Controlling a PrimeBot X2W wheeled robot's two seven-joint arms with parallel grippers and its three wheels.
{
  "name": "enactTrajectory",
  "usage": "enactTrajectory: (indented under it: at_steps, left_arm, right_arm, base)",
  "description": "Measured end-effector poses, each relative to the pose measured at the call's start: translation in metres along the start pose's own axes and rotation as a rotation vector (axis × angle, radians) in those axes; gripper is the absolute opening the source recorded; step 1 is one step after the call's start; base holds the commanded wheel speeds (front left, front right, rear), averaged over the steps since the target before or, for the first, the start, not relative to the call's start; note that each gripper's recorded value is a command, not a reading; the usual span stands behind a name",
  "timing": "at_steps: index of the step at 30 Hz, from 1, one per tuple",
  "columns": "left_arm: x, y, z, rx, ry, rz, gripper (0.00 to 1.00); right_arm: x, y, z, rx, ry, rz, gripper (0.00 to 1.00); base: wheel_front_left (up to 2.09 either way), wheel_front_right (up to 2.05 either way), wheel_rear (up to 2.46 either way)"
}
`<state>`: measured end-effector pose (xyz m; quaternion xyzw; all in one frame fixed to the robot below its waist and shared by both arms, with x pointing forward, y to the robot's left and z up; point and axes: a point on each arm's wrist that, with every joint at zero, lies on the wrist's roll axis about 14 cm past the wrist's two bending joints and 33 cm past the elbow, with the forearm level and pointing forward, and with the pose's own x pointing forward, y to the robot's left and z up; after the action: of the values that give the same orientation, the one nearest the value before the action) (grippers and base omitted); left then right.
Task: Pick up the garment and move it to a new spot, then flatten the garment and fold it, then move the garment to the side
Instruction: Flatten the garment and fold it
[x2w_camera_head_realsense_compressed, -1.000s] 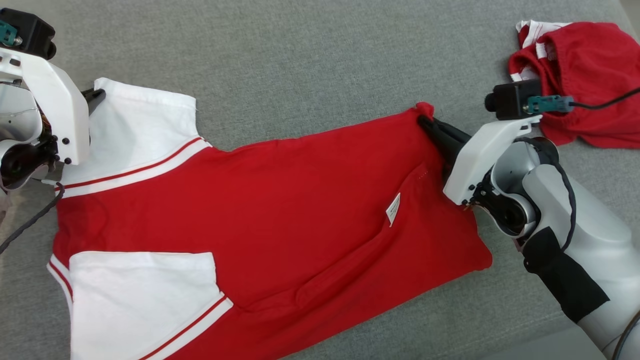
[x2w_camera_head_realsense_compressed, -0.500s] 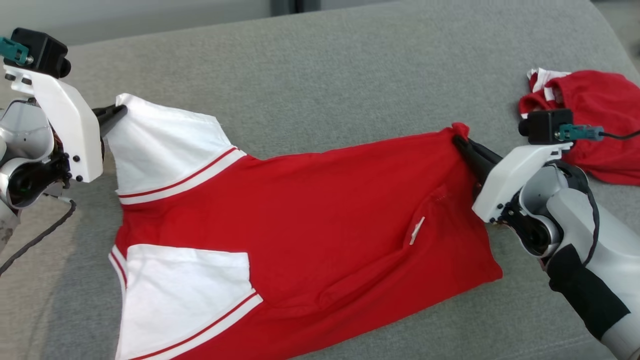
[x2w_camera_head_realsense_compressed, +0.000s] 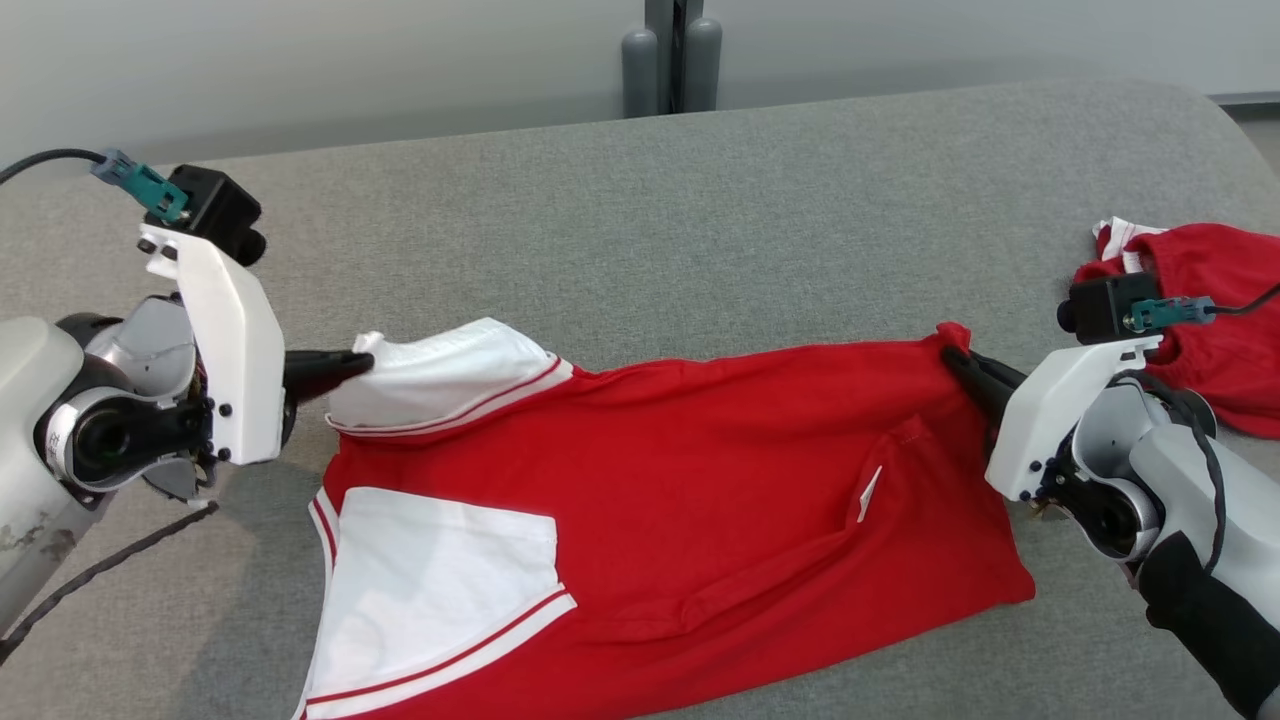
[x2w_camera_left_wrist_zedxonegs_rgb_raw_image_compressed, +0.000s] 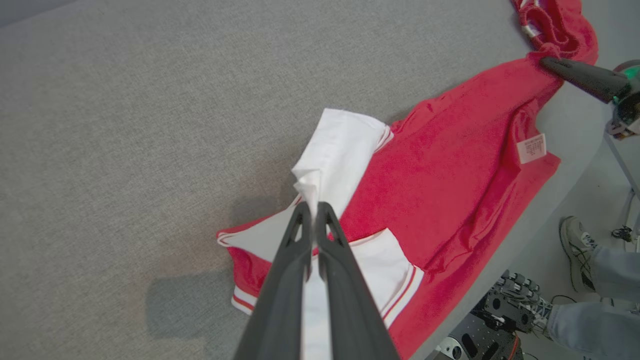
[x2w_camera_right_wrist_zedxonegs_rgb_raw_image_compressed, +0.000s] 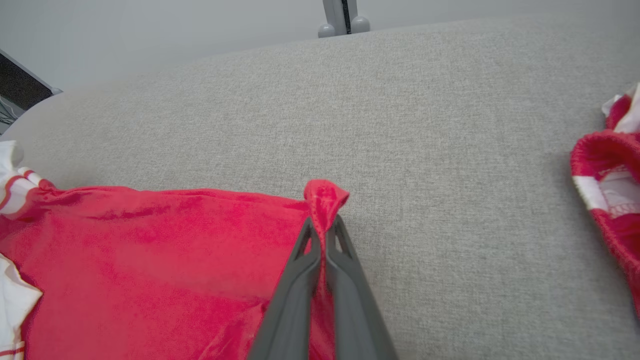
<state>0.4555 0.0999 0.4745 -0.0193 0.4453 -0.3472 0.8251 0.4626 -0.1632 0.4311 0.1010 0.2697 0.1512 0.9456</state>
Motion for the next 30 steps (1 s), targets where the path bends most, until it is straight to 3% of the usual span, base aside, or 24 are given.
enactTrajectory:
  at_steps: [11,19,30]
  left_arm:
    - [-0.021,-0.046,-0.048,-0.051,0.201,-0.155,0.00]
    - [-0.027,-0.053,-0.070,-0.079,0.297,-0.182,0.00]
    - [-0.035,-0.066,-0.095,-0.117,0.389,-0.236,0.00]
  right_arm:
    - [-0.018,0.015,-0.012,-0.100,0.162,0.089,0.00]
    - [-0.026,0.020,-0.008,-0.153,0.217,0.136,0.00]
    - [-0.028,0.009,-0.013,-0.224,0.276,0.122,0.00]
  base:
    - [0.00,0.00,0.00]
    - [0.00,0.00,0.00]
    - [0.00,0.00,0.00]
